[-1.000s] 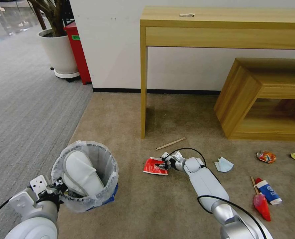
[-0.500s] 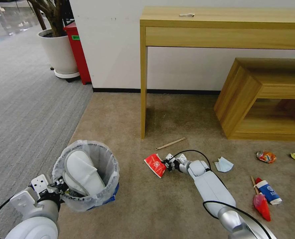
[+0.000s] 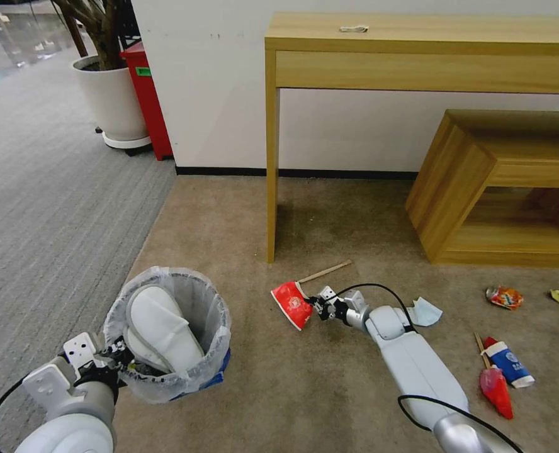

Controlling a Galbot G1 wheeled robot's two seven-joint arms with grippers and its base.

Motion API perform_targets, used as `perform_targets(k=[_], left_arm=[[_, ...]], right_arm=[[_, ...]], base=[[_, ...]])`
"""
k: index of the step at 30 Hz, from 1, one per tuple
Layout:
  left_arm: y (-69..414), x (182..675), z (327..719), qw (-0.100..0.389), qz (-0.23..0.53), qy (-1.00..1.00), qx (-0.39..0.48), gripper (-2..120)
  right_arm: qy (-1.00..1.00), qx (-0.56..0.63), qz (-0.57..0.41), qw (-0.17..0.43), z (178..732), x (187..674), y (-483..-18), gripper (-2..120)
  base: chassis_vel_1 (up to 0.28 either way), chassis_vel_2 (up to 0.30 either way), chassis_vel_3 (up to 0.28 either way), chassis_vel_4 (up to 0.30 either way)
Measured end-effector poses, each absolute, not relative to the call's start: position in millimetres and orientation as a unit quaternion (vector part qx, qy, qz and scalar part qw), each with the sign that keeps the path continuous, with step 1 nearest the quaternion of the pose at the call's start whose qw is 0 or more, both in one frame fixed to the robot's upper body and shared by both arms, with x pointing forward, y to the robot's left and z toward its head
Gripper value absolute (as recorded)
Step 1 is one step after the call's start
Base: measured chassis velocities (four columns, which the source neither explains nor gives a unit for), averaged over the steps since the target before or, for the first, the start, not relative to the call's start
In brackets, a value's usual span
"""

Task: Pick up the trash bin and place the garbage on the floor into it.

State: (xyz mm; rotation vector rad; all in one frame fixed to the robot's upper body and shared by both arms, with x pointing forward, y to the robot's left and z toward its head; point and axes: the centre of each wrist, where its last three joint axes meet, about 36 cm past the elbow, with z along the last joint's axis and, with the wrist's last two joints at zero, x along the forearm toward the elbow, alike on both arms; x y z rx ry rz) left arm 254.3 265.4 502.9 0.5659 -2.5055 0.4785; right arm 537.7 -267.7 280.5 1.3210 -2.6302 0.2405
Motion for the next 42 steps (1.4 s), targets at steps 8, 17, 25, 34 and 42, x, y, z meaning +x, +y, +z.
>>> perform_targets(k=[8, 17, 25, 34, 42], left_arm=[[253, 259, 489, 0.278, 0.184, -0.922, 0.198, 1], [233, 262, 484, 0.284, 0.184, -0.925, 0.173, 1], [235, 259, 490, 0.275, 0.184, -0.928, 0.172, 1], [238, 260, 491, 0.274, 0.183, -0.928, 0.175, 1], [241, 260, 492, 0.271, 0.183, -0.928, 0.176, 1]], right_arm=[[-0.814, 0.568, -0.078, -0.095, 353, 514, -231, 0], [-0.736, 0.654, -0.119, -0.13, 371, 505, -167, 0], [-0.715, 0.685, -0.074, -0.119, 362, 508, -149, 1], [-0.709, 0.693, -0.056, -0.117, 363, 509, -167, 32], [-0.744, 0.654, -0.043, -0.13, 359, 503, -198, 60]], base=[[0.0, 0.0, 0.0, 0.0], [0.0, 0.0, 0.0, 0.0], [0.0, 0.0, 0.0, 0.0], [0.0, 0.0, 0.0, 0.0], [0.0, 0.0, 0.0, 0.0]])
